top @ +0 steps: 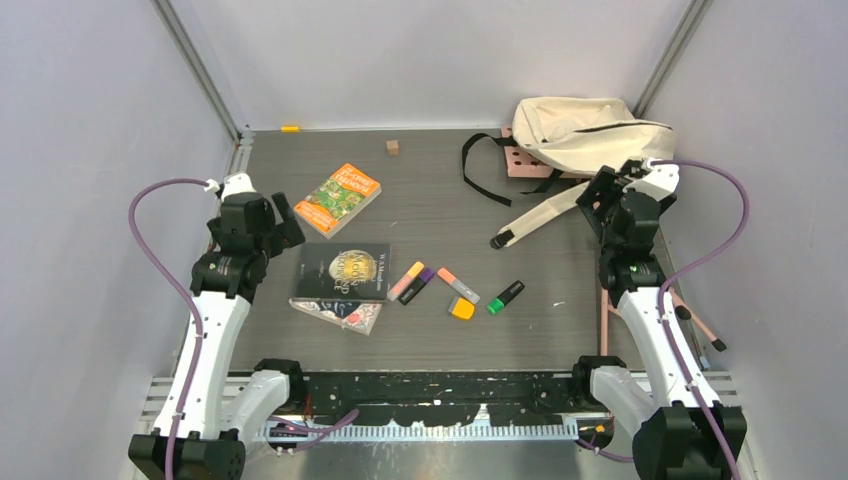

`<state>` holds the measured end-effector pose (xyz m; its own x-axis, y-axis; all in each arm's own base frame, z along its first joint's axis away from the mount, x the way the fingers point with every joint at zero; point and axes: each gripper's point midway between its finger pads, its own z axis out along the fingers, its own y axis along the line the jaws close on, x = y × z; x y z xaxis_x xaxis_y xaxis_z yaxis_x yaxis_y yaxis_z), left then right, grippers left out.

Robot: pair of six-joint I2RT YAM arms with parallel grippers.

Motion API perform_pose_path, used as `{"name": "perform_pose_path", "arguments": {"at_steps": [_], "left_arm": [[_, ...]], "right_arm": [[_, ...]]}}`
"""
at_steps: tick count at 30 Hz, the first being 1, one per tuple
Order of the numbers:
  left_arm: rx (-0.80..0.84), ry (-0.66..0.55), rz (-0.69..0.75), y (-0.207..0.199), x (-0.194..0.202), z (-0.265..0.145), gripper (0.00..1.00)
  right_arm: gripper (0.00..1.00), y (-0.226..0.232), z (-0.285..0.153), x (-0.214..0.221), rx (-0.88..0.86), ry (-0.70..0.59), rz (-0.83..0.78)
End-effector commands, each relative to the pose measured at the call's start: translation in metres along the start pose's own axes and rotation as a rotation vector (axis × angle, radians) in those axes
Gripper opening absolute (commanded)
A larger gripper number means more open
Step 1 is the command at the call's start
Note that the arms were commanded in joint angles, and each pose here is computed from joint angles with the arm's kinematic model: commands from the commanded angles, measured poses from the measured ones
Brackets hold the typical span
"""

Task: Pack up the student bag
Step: Pick up the student bag at the corner of the board.

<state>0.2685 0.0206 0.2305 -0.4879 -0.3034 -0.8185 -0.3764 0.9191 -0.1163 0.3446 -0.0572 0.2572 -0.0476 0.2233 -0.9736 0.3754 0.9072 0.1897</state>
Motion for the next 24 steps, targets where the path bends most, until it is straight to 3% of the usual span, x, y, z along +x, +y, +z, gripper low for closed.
{"name": "perform_pose_path", "arguments": {"at_steps": [1, 9, 16, 21, 24], "left_arm": [[-0.005, -0.015, 0.009, 0.002, -0.012, -0.010, 0.98], [-0.040, 0.004, -0.016, 0.007, -0.008, -0.010, 0.98], [0.088, -0.031, -0.003, -0.022, -0.031, -0.007, 0.98], [0.111, -0.013, -0.013, -0.039, -0.045, 0.010, 0.98], [0.162, -0.008, -0.010, -0.056, -0.051, 0.024, 0.98]], "right_arm": [[1.00, -0.002, -0.002, -0.014, 0.021, -0.038, 0.011], [1.00, -0.012, 0.001, -0.015, 0.119, 0.010, 0.066], [1.00, -0.013, 0.016, -0.012, 0.177, 0.145, 0.032], [1.00, -0.010, 0.037, -0.041, 0.185, 0.155, 0.027], [1.00, -0.013, 0.056, -0.054, 0.178, 0.178, 0.108]]}}
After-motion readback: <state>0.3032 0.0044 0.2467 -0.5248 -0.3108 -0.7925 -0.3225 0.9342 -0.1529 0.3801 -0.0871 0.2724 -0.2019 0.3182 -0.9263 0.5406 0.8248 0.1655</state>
